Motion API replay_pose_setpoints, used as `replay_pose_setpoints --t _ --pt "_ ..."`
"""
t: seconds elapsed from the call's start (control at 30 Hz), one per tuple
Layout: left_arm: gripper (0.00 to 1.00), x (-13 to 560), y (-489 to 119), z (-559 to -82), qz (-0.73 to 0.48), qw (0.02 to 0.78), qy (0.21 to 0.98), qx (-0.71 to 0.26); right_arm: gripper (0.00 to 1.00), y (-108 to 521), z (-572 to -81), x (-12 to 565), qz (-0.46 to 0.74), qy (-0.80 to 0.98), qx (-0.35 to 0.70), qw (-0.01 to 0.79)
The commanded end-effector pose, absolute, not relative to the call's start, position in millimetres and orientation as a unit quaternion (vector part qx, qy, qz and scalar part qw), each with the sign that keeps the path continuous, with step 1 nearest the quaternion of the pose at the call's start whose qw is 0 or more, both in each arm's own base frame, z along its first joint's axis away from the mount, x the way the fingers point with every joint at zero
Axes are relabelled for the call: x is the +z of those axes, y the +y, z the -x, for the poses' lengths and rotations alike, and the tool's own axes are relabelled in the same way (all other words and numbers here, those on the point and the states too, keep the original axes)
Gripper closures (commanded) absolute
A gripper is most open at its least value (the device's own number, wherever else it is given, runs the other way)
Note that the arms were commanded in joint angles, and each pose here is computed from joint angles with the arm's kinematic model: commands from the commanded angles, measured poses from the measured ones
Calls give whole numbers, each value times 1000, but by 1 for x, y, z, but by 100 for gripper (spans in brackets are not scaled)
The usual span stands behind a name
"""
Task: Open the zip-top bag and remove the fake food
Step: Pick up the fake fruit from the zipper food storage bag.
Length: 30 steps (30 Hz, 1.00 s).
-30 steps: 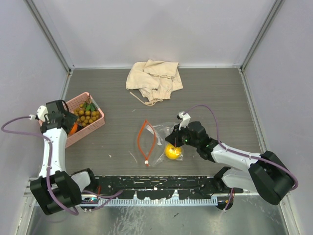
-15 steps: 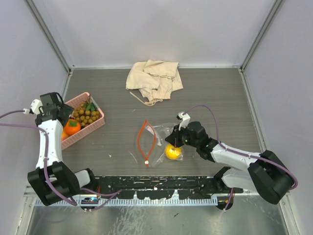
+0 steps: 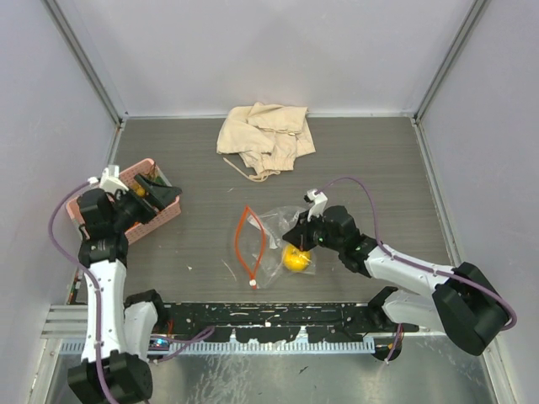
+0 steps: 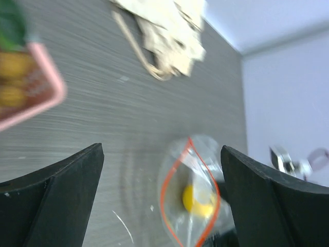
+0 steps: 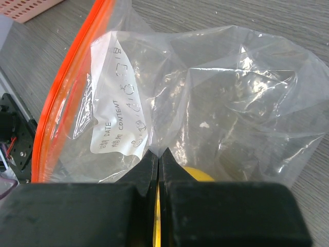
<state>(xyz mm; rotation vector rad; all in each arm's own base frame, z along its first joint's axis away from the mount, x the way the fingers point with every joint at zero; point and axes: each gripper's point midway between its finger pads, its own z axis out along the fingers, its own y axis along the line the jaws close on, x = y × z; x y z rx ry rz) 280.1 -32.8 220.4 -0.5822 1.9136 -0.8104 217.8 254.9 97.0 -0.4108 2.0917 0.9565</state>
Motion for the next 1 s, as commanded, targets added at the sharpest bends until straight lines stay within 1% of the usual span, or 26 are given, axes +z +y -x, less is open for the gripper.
replay_pose_setpoints --t 0.0,0.17,0.33,0.43,0.47,0.5,0.77,0.83,0.97 --pt "4 265 -98 -241 74 480 753 -444 98 269 -230 132 161 796 406 419" --pt "7 258 -127 -204 39 447 754 -479 98 270 -240 141 153 795 402 428" --pt "10 246 -137 -181 45 416 756 -503 98 268 -244 143 152 800 393 426" --pt "12 237 -139 -178 62 395 759 -514 98 267 -244 143 156 805 386 423" --pt "16 235 -139 -178 64 393 759 -514 98 265 -244 143 156 806 383 424" --pt "17 234 -140 -177 65 392 759 -515 98 263 -245 144 155 806 380 426" --pt "22 217 -142 -178 82 385 768 -506 97 258 -245 136 183 815 355 419" --pt "24 205 -146 -179 88 374 776 -499 97 258 -244 134 196 816 350 417" --pt "29 172 -162 -176 87 327 810 -479 95 259 -239 137 224 811 350 413"
